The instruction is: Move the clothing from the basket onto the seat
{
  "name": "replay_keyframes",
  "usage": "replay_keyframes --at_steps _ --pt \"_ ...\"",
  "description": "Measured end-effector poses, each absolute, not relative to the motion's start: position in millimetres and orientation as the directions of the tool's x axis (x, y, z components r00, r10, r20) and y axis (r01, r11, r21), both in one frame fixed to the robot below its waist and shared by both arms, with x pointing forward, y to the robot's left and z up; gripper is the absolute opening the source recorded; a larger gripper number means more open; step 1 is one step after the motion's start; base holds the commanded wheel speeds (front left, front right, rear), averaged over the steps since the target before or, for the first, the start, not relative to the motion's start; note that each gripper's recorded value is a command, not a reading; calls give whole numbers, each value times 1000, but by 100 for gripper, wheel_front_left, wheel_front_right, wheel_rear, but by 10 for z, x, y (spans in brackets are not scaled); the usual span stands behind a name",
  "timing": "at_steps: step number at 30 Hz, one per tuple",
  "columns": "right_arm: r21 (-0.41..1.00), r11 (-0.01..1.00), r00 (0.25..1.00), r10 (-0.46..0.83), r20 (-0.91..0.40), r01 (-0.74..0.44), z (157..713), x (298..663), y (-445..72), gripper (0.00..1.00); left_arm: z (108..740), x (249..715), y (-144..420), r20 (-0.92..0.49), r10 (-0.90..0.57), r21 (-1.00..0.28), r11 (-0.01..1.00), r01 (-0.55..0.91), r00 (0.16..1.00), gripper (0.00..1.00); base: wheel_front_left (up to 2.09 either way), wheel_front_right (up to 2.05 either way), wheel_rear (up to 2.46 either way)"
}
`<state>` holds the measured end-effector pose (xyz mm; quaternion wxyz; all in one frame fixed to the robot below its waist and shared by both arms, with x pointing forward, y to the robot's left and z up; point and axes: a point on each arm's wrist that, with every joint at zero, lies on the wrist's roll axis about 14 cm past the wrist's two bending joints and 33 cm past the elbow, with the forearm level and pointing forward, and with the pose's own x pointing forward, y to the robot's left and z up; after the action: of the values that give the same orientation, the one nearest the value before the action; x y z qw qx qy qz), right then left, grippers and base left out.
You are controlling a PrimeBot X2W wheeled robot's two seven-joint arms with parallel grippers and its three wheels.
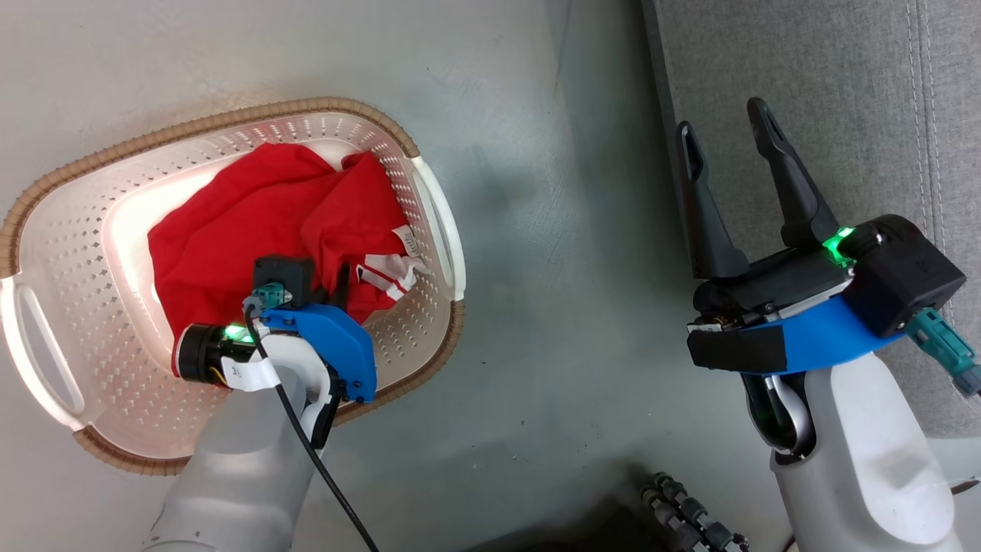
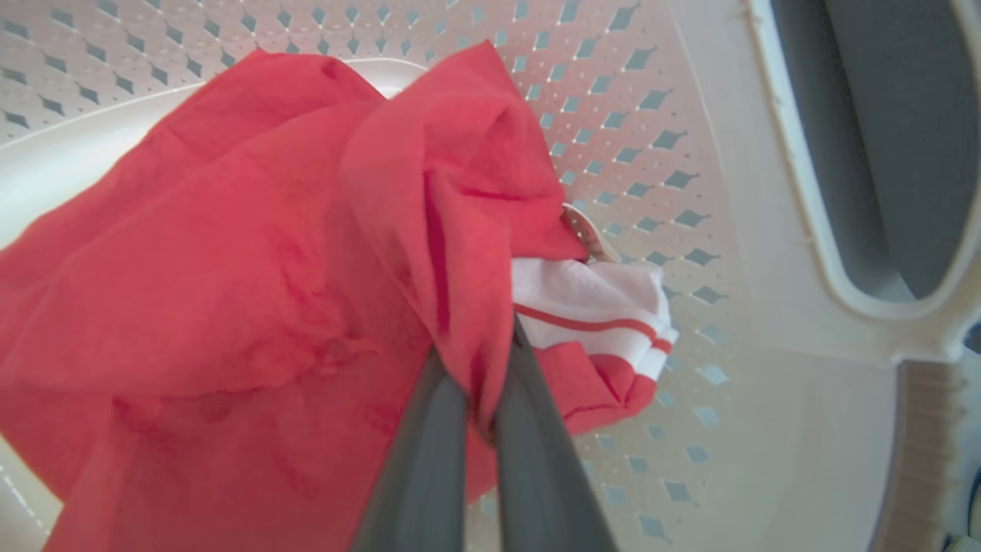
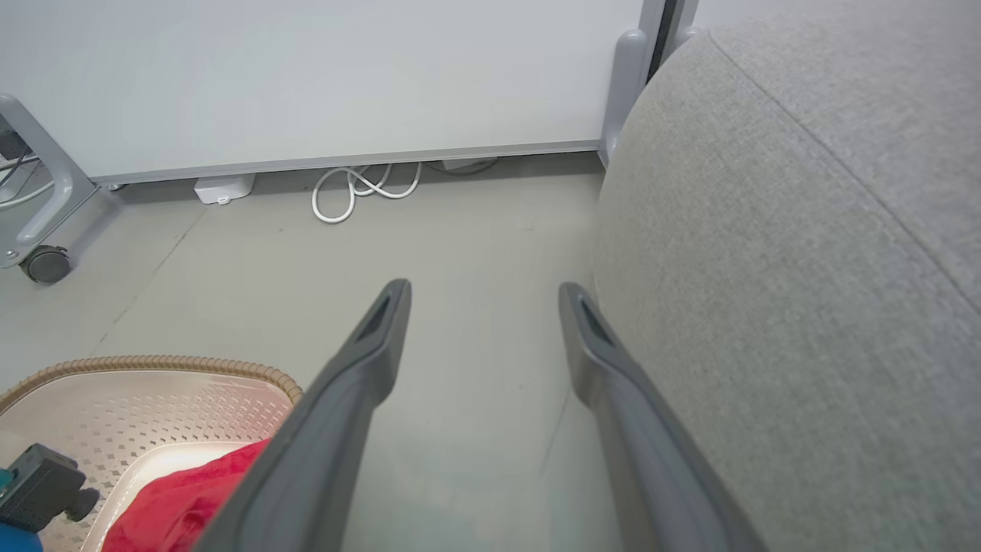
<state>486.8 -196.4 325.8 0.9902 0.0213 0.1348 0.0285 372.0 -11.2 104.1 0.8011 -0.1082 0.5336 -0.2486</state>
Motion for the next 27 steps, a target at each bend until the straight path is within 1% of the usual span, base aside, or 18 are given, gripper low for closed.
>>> replay_keyframes --at_steps 18,21,25,27 --pt "48 997 965 66 -255 -56 3327 4874 -1945 100 1180 3834 -82 -791 -509 -435 858 273 339 0 0 0 0" --pt "48 997 967 67 -247 -57 3374 4880 -1937 100 1243 3876 -73 -785 -508 -432 859 275 354 0 0 0 0" --pt "53 997 970 72 -230 -61 3473 4888 -1913 100 1387 3968 -61 -765 -511 -424 858 290 392 0 0 0 0" --pt "55 996 973 75 -217 -64 3549 4892 -1899 100 1473 3941 -42 -757 -513 -420 856 301 404 0 0 0 0"
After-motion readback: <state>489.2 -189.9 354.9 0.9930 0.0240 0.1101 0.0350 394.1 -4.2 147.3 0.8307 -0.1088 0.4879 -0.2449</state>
